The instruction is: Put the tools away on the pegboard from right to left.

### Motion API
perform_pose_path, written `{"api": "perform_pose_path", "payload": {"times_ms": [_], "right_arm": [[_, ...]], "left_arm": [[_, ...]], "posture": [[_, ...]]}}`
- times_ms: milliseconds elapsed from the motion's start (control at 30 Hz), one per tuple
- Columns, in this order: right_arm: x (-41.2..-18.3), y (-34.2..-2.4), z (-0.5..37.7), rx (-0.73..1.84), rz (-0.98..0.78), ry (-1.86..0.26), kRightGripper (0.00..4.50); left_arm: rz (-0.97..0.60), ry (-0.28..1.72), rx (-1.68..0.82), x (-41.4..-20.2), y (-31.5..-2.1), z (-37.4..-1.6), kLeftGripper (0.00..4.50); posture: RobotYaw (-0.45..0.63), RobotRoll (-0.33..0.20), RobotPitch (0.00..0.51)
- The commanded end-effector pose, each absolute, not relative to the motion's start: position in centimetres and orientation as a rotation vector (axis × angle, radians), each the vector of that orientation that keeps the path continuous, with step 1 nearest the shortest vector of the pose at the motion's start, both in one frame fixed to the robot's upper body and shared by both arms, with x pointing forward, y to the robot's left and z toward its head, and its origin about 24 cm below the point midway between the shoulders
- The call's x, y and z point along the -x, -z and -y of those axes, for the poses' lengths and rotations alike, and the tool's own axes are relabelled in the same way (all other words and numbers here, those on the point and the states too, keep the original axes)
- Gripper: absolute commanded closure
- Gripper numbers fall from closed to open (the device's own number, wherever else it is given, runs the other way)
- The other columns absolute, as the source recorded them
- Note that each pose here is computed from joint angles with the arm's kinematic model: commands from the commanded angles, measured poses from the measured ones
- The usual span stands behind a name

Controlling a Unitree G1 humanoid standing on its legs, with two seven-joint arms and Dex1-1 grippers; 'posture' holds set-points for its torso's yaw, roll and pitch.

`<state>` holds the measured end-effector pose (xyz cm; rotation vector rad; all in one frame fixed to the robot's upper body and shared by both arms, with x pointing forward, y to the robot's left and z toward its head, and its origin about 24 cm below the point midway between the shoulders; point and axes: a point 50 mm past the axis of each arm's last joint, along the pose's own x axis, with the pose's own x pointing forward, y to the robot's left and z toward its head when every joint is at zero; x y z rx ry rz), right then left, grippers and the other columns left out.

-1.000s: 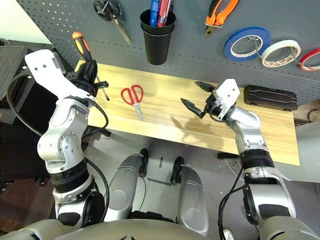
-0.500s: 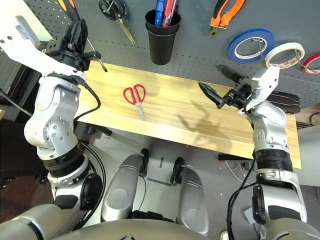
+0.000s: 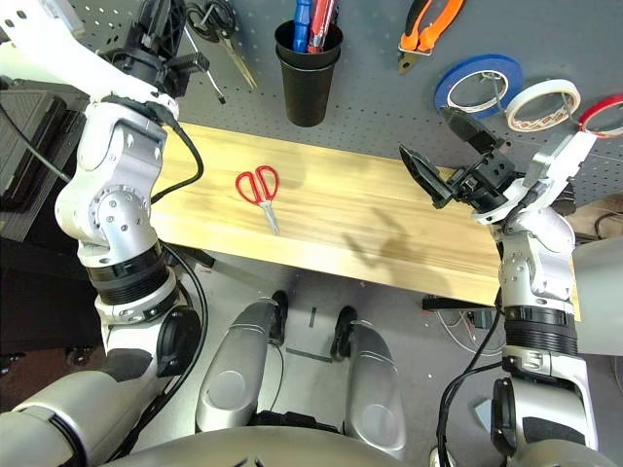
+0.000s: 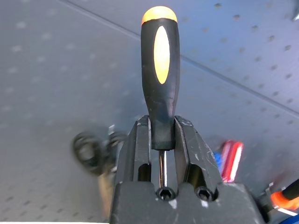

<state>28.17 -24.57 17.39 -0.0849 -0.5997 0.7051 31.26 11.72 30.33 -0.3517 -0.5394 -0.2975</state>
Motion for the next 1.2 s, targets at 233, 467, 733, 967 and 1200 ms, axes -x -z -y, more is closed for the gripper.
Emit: {"api": "perform_pose_path", "payload": {"times_ms": [233, 467, 733, 967, 1200], "right_arm": [[-27.9, -17.4, 23.5, 0.057, 0.623, -0.684, 0.00], [-28.2, -17.1, 23.0, 0.047, 0.625, -0.681, 0.00], [-28.7, -16.8, 22.2, 0.036, 0.621, -0.681, 0.00], [-28.7, -16.6, 22.2, 0.043, 0.625, -0.663, 0.00], [-28.6, -16.5, 22.2, 0.050, 0.627, -0.649, 0.00]], "left_arm": [[0.628, 0.366, 0.387, -30.8, -33.2, -10.7, 3.96], [0.654, 0.373, 0.416, -31.1, -34.3, -10.1, 3.96], [0.657, 0.349, 0.454, -32.9, -35.2, -8.0, 3.96], [0.635, 0.352, 0.456, -33.9, -34.6, -7.0, 3.96], [0.618, 0.362, 0.453, -34.6, -33.8, -6.1, 3.96]], "posture": [[0.15, 0.000, 0.249], [0.16, 0.000, 0.248], [0.15, 0.000, 0.244], [0.13, 0.000, 0.241], [0.11, 0.000, 0.238]]}}
